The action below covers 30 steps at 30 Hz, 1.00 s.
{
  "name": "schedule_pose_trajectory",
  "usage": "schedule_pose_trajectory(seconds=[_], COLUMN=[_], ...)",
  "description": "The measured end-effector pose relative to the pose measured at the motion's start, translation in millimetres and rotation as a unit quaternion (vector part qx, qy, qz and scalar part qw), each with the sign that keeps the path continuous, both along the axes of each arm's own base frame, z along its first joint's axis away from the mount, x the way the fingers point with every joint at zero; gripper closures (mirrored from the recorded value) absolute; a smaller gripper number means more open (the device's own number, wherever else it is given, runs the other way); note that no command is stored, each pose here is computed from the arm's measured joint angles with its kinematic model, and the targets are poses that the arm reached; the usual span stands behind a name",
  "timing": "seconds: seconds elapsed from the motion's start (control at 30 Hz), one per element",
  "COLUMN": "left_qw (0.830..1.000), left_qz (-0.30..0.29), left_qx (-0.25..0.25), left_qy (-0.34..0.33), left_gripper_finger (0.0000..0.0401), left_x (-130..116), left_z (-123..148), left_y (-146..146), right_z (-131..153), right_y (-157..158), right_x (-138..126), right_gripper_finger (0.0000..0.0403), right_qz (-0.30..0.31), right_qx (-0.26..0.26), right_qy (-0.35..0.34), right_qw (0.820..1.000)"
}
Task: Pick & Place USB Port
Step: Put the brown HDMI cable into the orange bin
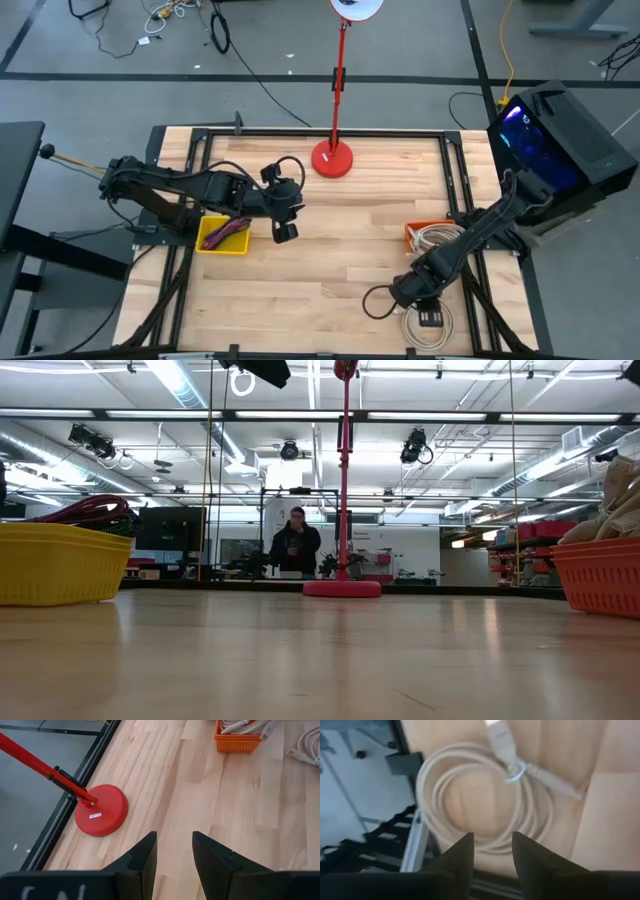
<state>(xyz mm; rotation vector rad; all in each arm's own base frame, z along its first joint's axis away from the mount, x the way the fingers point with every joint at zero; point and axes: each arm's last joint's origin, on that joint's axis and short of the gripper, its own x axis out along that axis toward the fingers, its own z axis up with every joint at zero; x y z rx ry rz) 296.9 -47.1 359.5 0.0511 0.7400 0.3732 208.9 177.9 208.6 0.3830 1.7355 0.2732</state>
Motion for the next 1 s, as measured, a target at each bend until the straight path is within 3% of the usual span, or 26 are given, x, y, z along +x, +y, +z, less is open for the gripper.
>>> schedule_pose_trajectory(seconds=[0.6, 1.0], left_qw=[1.000, 1.000], left_qz=[-0.001, -0.003], left_qx=[-0.001, -0.007], left_qy=[-0.002, -0.003], left_gripper_finger=[0.0270, 0.0270], left_x=[0.1, 0.1], left_z=[0.4, 0.2], left_y=[-0.7, -1.5], right_z=[-47.7, -64.0], right_y=[11.3, 15.2], right_x=[25.2, 29.6], right_gripper_finger=[0.0259, 0.0211], right_qz=[0.020, 0.036], right_qx=[-0.050, -0.048], right_qy=[-0.023, -0.011], right_qw=[0.998, 0.998])
